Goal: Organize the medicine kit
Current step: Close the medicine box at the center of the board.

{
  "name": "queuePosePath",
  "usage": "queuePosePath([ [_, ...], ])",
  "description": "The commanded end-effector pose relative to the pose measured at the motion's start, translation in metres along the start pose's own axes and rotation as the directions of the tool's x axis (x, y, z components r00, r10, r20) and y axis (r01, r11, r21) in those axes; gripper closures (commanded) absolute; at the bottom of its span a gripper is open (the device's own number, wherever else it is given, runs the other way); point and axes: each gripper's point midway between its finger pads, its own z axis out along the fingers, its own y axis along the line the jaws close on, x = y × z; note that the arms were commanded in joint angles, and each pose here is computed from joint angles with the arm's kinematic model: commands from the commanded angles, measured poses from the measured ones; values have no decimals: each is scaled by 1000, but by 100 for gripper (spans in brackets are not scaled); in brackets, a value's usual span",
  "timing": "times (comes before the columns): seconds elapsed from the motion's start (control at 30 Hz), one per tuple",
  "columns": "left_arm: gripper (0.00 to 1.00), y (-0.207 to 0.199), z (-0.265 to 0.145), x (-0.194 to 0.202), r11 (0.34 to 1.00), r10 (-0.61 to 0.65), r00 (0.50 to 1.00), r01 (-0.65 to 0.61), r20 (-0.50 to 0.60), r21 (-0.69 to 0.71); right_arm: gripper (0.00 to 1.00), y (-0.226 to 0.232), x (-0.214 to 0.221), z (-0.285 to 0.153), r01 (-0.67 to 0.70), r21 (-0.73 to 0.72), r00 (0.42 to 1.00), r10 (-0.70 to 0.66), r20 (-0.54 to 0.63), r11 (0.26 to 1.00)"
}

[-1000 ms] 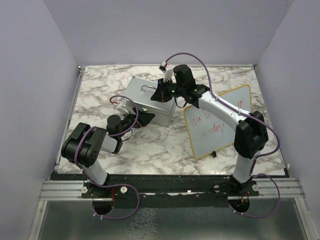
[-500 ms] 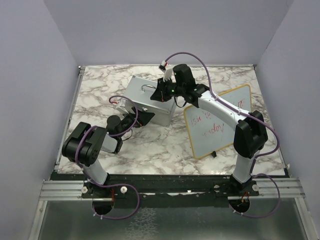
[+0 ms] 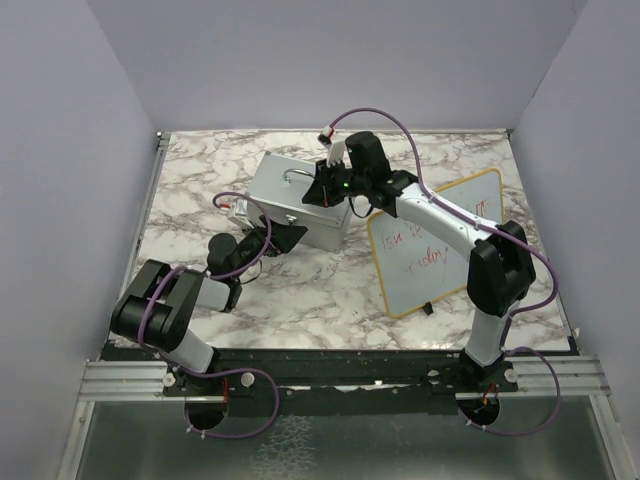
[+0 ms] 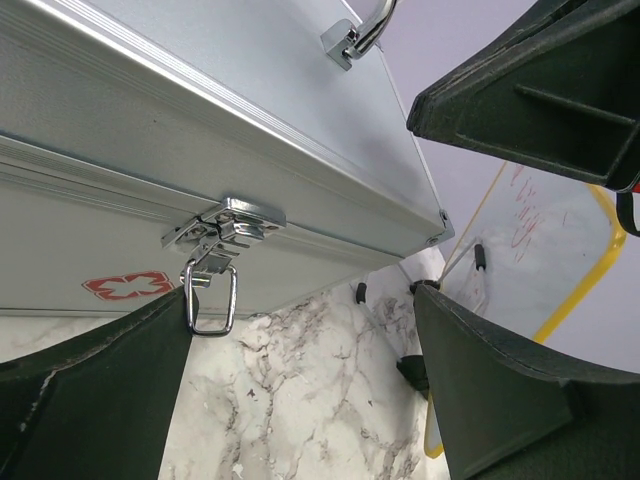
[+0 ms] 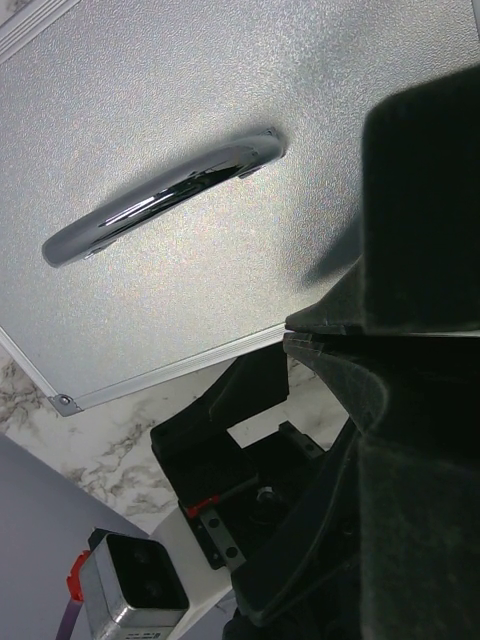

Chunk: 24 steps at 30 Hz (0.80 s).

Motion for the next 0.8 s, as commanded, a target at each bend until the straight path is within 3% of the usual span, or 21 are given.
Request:
queuePosePath([
  [0.0, 11, -22, 1, -20, 996, 52, 996, -57, 71, 62, 96, -7, 9, 6, 2, 24, 1000, -2, -14, 1000],
  [0.77, 12, -17, -9, -12, 999, 35, 998, -36, 47, 21, 96, -5, 6, -1, 6, 30, 1000, -7, 1, 1000],
])
